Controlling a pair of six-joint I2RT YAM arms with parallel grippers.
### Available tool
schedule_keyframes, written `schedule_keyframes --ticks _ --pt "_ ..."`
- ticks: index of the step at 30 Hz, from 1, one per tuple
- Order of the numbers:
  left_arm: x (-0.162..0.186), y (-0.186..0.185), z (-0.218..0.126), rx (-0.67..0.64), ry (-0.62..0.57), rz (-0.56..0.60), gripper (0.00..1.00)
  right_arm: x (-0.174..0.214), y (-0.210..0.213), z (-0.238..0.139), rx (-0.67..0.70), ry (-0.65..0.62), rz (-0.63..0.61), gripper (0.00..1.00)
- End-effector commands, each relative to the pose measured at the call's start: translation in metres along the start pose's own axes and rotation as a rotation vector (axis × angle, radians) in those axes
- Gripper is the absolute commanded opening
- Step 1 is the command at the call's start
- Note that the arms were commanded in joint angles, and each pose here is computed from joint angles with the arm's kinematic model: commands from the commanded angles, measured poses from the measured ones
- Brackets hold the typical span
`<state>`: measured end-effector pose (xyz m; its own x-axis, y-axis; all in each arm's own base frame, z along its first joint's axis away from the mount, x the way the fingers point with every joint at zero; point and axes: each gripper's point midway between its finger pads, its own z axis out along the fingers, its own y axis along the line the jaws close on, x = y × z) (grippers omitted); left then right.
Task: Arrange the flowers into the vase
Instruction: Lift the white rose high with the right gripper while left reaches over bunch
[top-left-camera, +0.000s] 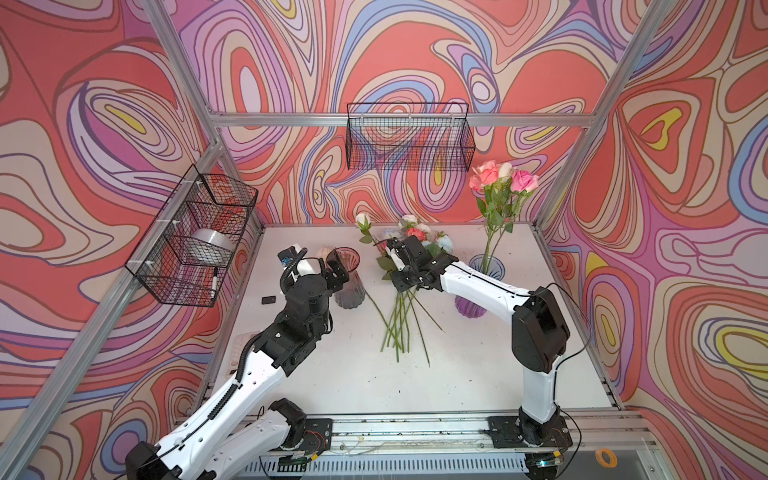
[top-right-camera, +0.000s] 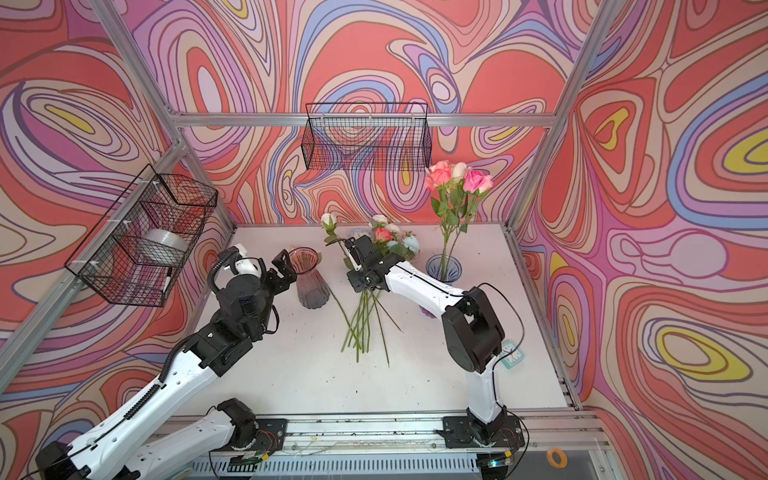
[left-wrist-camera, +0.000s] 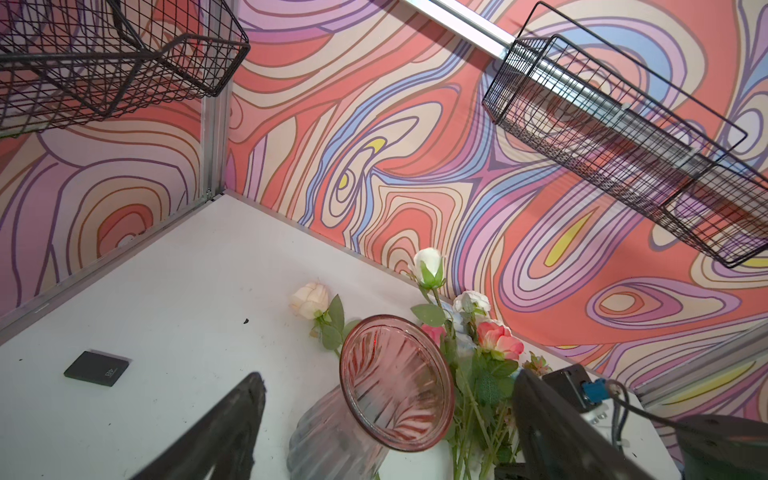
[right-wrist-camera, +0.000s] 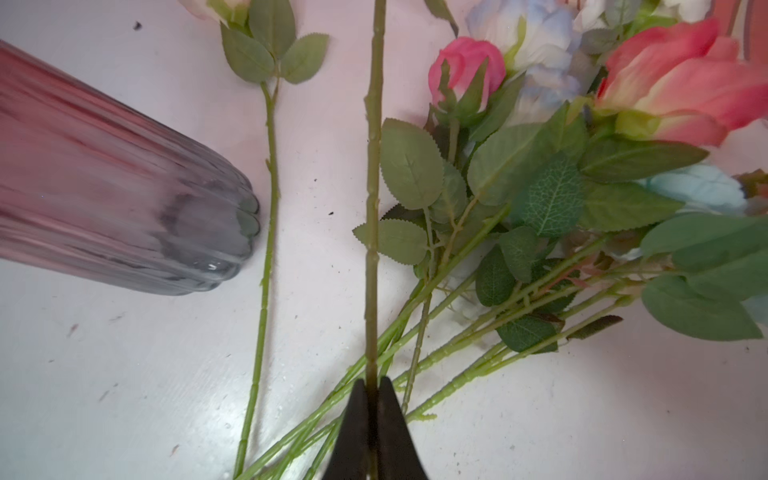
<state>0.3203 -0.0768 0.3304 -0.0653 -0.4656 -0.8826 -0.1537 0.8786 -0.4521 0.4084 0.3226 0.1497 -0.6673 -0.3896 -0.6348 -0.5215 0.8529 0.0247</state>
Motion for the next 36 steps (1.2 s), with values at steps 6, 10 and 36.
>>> schedule_keyframes --ticks 6,10,36 --pt "0.011 -0.031 0.004 0.145 0.082 -0.017 0.93 -0.017 0.013 -0.049 -0.086 -0.108 0.084 0.00" --pt "0.021 -0.044 0.008 0.197 0.136 0.004 0.92 -0.030 0.008 -0.077 -0.075 -0.187 0.093 0.00" --pt "0.030 -0.095 -0.005 0.561 0.152 -0.034 0.97 -0.079 -0.003 -0.207 -0.002 -0.534 -0.039 0.00"
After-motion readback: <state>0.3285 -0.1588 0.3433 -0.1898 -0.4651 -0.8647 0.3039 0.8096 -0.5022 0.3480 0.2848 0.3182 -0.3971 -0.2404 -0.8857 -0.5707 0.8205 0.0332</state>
